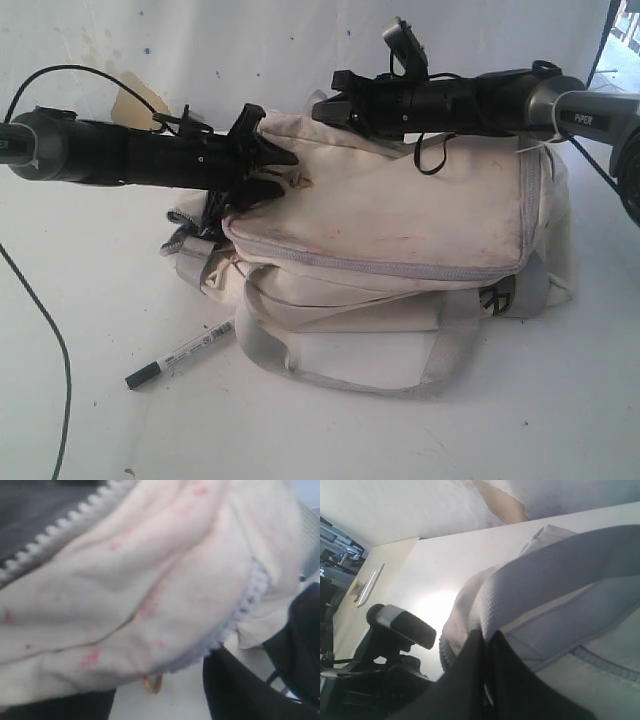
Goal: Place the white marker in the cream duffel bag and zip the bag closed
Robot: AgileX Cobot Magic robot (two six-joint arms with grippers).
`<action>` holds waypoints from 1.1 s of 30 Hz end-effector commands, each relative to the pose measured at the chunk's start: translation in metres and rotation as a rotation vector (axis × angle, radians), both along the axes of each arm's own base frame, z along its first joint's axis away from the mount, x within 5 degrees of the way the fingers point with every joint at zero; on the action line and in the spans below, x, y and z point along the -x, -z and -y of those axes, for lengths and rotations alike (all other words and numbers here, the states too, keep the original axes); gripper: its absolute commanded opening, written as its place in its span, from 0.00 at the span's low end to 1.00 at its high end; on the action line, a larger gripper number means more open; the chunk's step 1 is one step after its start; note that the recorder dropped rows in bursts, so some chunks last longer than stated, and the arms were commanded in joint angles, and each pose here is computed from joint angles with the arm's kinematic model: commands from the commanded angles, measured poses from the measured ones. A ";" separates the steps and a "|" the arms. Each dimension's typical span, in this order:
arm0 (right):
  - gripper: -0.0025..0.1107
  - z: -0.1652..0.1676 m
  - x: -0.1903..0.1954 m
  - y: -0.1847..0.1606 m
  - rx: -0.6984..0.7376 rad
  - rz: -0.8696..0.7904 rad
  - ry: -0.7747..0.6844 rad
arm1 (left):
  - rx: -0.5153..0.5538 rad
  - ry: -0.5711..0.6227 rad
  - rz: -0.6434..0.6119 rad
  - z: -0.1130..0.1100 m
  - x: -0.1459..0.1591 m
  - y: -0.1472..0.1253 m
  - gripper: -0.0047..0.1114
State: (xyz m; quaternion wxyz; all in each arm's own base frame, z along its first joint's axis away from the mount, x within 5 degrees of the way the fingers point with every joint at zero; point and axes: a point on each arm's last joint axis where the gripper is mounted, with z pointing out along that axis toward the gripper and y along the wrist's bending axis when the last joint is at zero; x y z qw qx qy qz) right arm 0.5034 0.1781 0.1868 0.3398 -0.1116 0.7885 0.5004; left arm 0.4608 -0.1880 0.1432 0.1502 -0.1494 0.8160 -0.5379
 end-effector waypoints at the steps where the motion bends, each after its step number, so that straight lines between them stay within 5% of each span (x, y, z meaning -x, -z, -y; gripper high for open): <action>1: 0.02 -0.002 0.003 -0.011 -0.029 0.022 -0.028 | -0.121 0.009 -0.010 -0.010 0.000 0.007 0.51; 7: 0.02 -0.002 0.003 -0.011 -0.024 0.035 -0.034 | -0.044 -0.172 -0.039 -0.017 -0.012 0.002 0.50; 9: 0.02 -0.002 0.003 -0.011 -0.024 0.035 -0.034 | -0.033 -0.214 -0.046 -0.018 -0.015 0.001 0.42; 11: 0.02 -0.002 0.003 -0.011 -0.023 0.037 -0.034 | -0.049 -0.209 -0.026 -0.019 -0.015 0.001 0.16; 13: 0.02 -0.002 0.003 -0.011 -0.020 0.041 -0.034 | -0.055 -0.161 0.013 -0.017 -0.013 0.000 0.04; 18: 0.02 -0.001 0.002 -0.010 -0.003 0.045 -0.021 | -0.022 0.025 0.051 -0.008 -0.001 -0.004 0.04; 23: 0.02 -0.001 0.002 -0.009 0.007 0.047 -0.018 | -0.137 0.167 0.033 -0.026 0.009 -0.010 0.04; 33: 0.02 0.001 -0.002 -0.008 0.015 0.033 0.028 | -0.062 0.362 0.006 -0.046 0.025 -0.033 0.04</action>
